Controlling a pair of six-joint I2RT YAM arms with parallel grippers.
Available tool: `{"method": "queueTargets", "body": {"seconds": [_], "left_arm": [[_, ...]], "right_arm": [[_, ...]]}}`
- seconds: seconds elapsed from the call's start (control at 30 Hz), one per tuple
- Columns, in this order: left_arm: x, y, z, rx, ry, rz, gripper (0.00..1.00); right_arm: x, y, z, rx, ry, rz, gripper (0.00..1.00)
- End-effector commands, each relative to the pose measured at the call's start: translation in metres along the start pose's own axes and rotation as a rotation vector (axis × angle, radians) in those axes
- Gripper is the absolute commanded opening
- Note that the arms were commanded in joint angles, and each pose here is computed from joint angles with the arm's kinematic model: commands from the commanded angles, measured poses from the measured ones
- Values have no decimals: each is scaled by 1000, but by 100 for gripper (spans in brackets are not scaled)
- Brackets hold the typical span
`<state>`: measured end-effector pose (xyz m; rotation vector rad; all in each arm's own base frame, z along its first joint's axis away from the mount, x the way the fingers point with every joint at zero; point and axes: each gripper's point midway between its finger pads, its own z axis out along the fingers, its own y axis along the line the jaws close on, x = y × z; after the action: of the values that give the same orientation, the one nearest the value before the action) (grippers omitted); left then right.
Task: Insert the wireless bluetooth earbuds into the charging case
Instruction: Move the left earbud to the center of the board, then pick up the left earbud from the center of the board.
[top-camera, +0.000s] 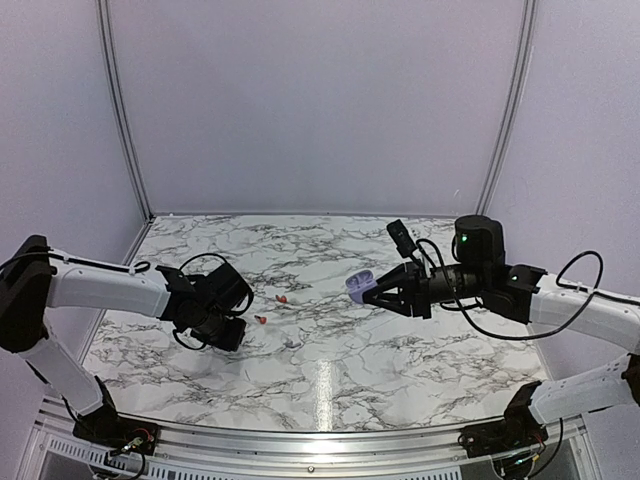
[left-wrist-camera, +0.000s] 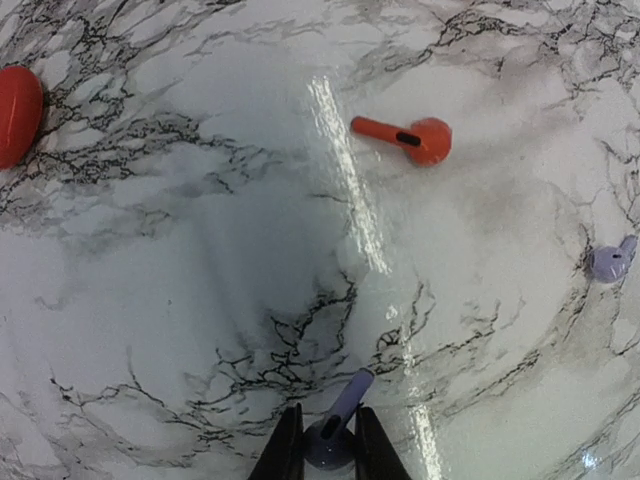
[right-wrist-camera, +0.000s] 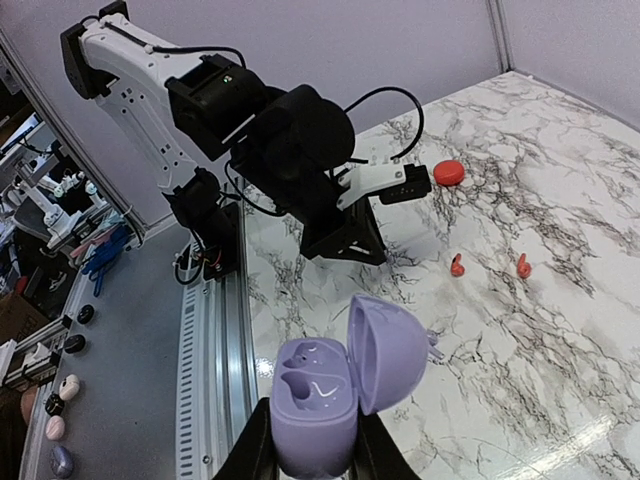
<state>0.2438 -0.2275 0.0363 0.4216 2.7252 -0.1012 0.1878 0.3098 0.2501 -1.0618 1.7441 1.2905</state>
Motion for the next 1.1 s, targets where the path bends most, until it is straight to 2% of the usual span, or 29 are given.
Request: {"method": "queueTargets", "body": {"seconds": [0.0,0.33,0.67,0.83,1.07], "left_arm": [[9,-5,-2,-5,-30,-39,9],[34,-19,12,-36,-4,32,13],[33,-20,8,-22,-41,42,40],[28,-23,-5,68,-143,32,47],[16,-17,-27,204,-407,-37,50]], "right_arm": [[-11,6,-6,-12,-39,-23,3],[-11,6,-4,-23,-39,-16,3],[-10,7,-6,-21,-35,-9,3],[-7,6,-5,-20,-38,-8,3],[-5,5,-5,-16,-40,-16,3]]}}
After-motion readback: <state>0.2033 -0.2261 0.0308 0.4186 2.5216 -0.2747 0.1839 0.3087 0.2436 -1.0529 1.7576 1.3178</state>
